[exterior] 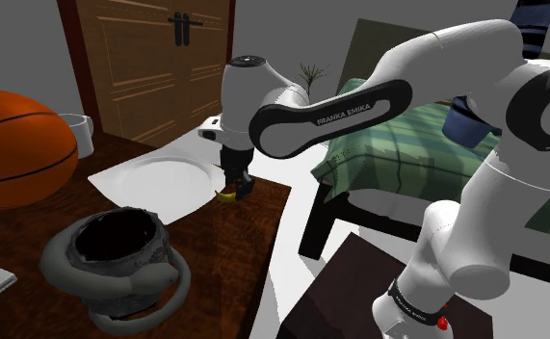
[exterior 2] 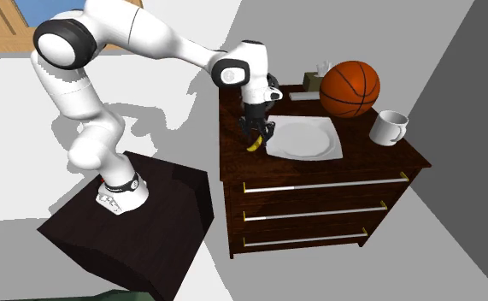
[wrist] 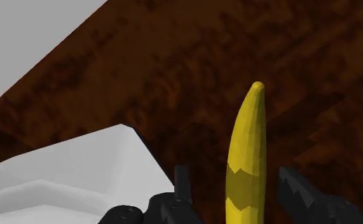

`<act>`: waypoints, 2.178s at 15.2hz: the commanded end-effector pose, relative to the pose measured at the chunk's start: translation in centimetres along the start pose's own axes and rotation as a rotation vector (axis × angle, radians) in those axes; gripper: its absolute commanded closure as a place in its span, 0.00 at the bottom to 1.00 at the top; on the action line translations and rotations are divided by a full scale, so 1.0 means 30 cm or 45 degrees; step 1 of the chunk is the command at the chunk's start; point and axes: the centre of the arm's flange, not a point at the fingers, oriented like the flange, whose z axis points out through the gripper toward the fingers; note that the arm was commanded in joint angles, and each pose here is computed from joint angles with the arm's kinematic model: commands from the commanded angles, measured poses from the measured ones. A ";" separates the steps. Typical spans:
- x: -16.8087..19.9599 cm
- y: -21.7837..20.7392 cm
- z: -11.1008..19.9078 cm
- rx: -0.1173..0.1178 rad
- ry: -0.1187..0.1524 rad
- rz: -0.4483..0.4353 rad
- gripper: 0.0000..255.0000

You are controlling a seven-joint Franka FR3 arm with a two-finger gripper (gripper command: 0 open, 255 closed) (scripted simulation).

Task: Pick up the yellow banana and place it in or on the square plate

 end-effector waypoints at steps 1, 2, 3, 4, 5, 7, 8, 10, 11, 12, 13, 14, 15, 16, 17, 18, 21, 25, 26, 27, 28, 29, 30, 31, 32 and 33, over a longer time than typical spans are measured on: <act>0.005 -0.017 0.029 0.029 -0.021 -0.010 1.00; 0.002 -0.021 0.031 0.029 -0.021 -0.010 1.00; -0.001 -0.024 0.032 0.029 -0.021 -0.010 1.00; -0.003 -0.023 0.032 0.029 -0.021 -0.010 1.00; -0.005 -0.022 0.033 0.029 -0.021 -0.010 1.00; -0.005 -0.021 0.032 0.029 -0.021 -0.010 1.00; 0.006 -0.019 0.030 0.029 -0.021 -0.010 1.00; 0.003 -0.014 -0.005 0.029 -0.021 -0.010 1.00; 0.001 -0.011 -0.022 0.029 -0.021 -0.010 1.00; -0.001 -0.008 -0.040 0.029 -0.021 -0.010 1.00; -0.002 -0.006 -0.057 0.029 -0.021 -0.010 1.00; -0.004 -0.003 -0.074 0.029 -0.021 -0.010 1.00; -0.005 -0.001 -0.092 0.029 -0.021 -0.010 1.00; -0.007 0.002 -0.109 0.029 -0.021 -0.010 1.00; -0.009 0.004 -0.126 0.029 -0.021 -0.010 1.00; -0.010 0.007 -0.144 0.029 -0.021 -0.010 1.00; -0.015 0.015 -0.196 0.029 -0.021 -0.010 1.00; -0.022 0.025 -0.265 0.029 -0.021 -0.010 1.00; -0.024 0.028 -0.282 0.029 -0.021 -0.010 1.00; -0.024 0.029 -0.288 0.029 -0.021 -0.010 1.00; 0.008 0.058 -0.286 0.029 -0.021 -0.010 1.00; 0.041 0.088 -0.284 0.029 -0.021 -0.010 1.00; 0.073 0.118 -0.282 0.029 -0.021 -0.010 1.00; 0.105 0.148 -0.280 0.029 -0.021 -0.010 1.00; 0.137 0.178 -0.278 0.029 -0.021 -0.010 1.00; 0.170 0.207 -0.276 0.029 -0.021 -0.010 1.00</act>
